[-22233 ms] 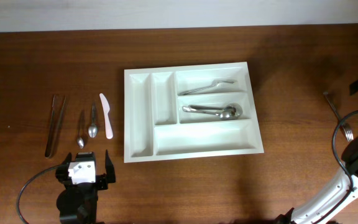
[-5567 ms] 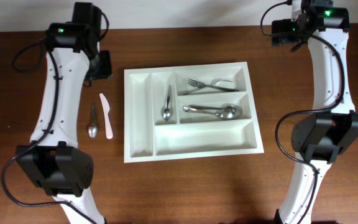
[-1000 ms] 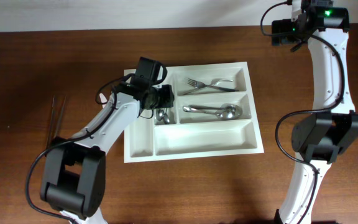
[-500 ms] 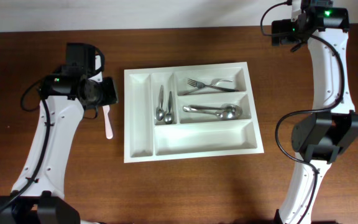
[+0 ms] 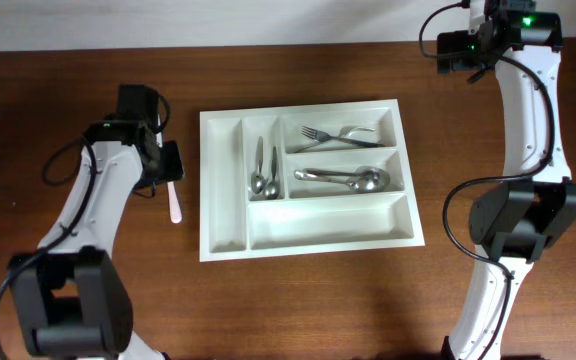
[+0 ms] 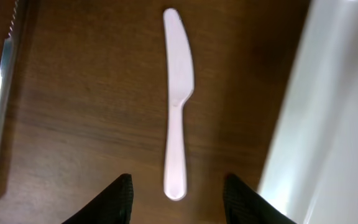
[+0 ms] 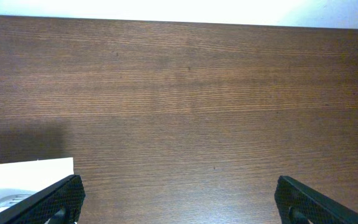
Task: Pack container
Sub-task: 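Move the left gripper to the pink plastic knife and grasp it, then carry the pink knife into the tray's leftmost compartment and release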
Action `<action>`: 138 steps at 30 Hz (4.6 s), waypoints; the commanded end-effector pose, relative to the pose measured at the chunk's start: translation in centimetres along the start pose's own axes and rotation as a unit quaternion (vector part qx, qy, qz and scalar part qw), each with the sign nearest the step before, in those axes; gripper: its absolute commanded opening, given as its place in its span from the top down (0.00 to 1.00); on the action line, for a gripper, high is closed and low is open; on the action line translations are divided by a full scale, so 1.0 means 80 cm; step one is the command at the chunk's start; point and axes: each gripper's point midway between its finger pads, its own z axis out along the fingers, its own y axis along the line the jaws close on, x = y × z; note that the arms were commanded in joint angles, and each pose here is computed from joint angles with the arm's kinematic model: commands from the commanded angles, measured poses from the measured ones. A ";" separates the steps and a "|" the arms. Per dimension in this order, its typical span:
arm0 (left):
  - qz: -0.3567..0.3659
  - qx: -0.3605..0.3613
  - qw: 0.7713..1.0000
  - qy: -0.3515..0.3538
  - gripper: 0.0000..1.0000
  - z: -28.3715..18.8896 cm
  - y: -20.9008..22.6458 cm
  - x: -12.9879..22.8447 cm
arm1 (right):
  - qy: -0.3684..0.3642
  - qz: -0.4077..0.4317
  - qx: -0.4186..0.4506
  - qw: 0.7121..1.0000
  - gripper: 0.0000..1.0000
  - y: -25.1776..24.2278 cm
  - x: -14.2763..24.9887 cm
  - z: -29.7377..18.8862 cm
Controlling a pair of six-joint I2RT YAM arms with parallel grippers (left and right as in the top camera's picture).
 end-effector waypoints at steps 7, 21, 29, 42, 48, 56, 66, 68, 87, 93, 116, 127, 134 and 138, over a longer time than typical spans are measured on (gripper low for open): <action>0.052 0.047 0.994 0.087 0.51 0.085 -0.020 0.031 | -0.010 0.009 0.009 1.000 0.01 -0.008 -0.006 -0.009; 0.055 0.034 0.991 0.117 0.51 0.115 -0.016 0.046 | -0.010 0.009 0.009 1.000 0.01 -0.008 -0.006 -0.009; 0.064 0.020 0.991 0.118 0.83 0.116 -0.009 0.046 | -0.010 0.009 0.009 1.000 0.01 -0.008 -0.006 -0.009; 0.064 0.022 0.992 0.104 0.98 0.097 -0.011 0.030 | -0.010 0.009 0.009 1.000 0.01 -0.008 -0.006 -0.009; 0.061 0.015 0.998 0.028 0.98 0.026 -0.008 -0.026 | -0.010 0.009 0.009 1.000 0.01 -0.008 -0.007 -0.009; 0.066 0.077 0.994 -0.033 0.98 -0.075 -0.050 -0.045 | -0.010 0.009 0.009 1.000 0.01 -0.008 -0.007 -0.009; 0.123 0.153 0.980 0.003 0.98 -0.100 -0.147 0.007 | -0.010 0.009 0.009 1.000 0.01 -0.008 -0.006 -0.009; 0.132 0.158 0.979 0.004 0.98 -0.102 -0.162 0.014 | -0.010 0.009 0.009 1.000 0.01 -0.008 -0.007 -0.009; 0.137 0.174 0.975 0.020 0.98 -0.052 -0.243 0.030 | -0.010 0.009 0.009 1.000 0.01 -0.008 -0.006 -0.009; 0.129 0.148 0.980 0.018 0.98 -0.042 -0.228 0.023 | -0.010 0.009 0.009 1.000 0.01 -0.008 -0.006 -0.009; 0.111 0.066 0.990 0.049 0.79 -0.024 -0.140 0.015 | -0.010 0.009 0.009 1.000 0.01 -0.008 -0.007 -0.009; 0.099 0.053 0.993 0.044 0.57 -0.032 -0.121 0.005 | -0.010 0.009 0.009 1.000 0.01 -0.008 -0.006 -0.009; 0.045 -0.134 0.990 0.013 0.57 -0.088 0.054 -0.027 | -0.010 0.009 0.009 1.000 0.01 -0.008 -0.006 -0.009; 0.023 -0.156 0.987 0.026 0.53 -0.092 0.119 -0.028 | -0.010 0.009 0.009 1.000 0.01 -0.008 -0.006 -0.009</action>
